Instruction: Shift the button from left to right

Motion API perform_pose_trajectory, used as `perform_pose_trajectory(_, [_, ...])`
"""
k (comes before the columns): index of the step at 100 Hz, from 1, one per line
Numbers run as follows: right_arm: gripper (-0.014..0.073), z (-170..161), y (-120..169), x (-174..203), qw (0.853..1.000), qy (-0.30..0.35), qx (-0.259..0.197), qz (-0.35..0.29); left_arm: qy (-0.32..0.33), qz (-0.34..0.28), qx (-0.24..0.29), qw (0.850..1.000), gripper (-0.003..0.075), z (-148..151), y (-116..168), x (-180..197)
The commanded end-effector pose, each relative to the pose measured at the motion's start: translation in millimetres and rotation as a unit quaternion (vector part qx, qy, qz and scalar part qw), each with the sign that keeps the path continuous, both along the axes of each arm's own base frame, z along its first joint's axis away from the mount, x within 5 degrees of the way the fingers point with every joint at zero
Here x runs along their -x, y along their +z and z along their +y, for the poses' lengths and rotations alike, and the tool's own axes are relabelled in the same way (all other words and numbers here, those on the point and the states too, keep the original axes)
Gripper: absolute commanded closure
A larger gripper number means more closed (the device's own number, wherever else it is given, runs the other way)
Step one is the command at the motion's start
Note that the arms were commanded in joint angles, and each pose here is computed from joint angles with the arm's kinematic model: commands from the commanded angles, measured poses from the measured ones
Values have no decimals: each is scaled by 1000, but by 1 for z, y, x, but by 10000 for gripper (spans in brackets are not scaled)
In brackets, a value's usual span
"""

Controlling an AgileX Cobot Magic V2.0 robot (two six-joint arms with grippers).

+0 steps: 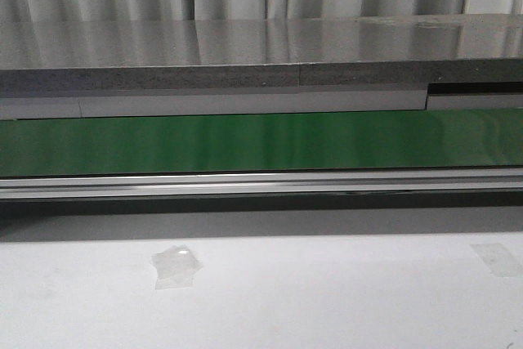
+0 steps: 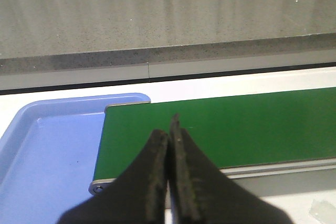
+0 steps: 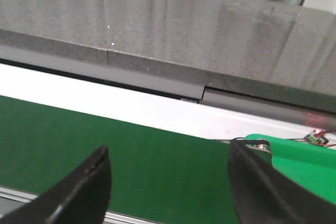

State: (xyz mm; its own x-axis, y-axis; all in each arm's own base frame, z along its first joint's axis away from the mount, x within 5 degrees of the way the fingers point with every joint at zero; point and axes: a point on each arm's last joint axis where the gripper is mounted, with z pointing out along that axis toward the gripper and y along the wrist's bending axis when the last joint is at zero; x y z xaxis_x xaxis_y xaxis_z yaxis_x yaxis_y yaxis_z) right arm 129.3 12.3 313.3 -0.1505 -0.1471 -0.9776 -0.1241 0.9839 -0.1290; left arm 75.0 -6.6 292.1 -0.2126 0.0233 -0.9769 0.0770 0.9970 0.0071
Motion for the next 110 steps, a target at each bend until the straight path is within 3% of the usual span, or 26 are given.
perform_pose_trajectory(1, [113,-2,15,14,998,-5,-3,-67,2,-49,10,999,740,0,16,-1])
perform_pose_trajectory(23, [113,-2,10,41,997,4,-3,-74,2,-49,10,999,740,0,16,-1])
perform_pose_trajectory(52, [140,-2,8,44,998,7,-2,-67,2,-49,10,999,740,0,16,-1])
perform_pose_trajectory(62, [226,-2,8,44,998,7,-2,-67,2,-49,10,999,740,0,16,-1])
perform_pose_trajectory(90, [664,-2,7,44,998,7,-2,-65,2,-49,10,999,740,0,16,-1])
perform_pose_trajectory(110, [663,-2,7,44,998,7,-2,-65,2,-49,10,999,740,0,16,-1])
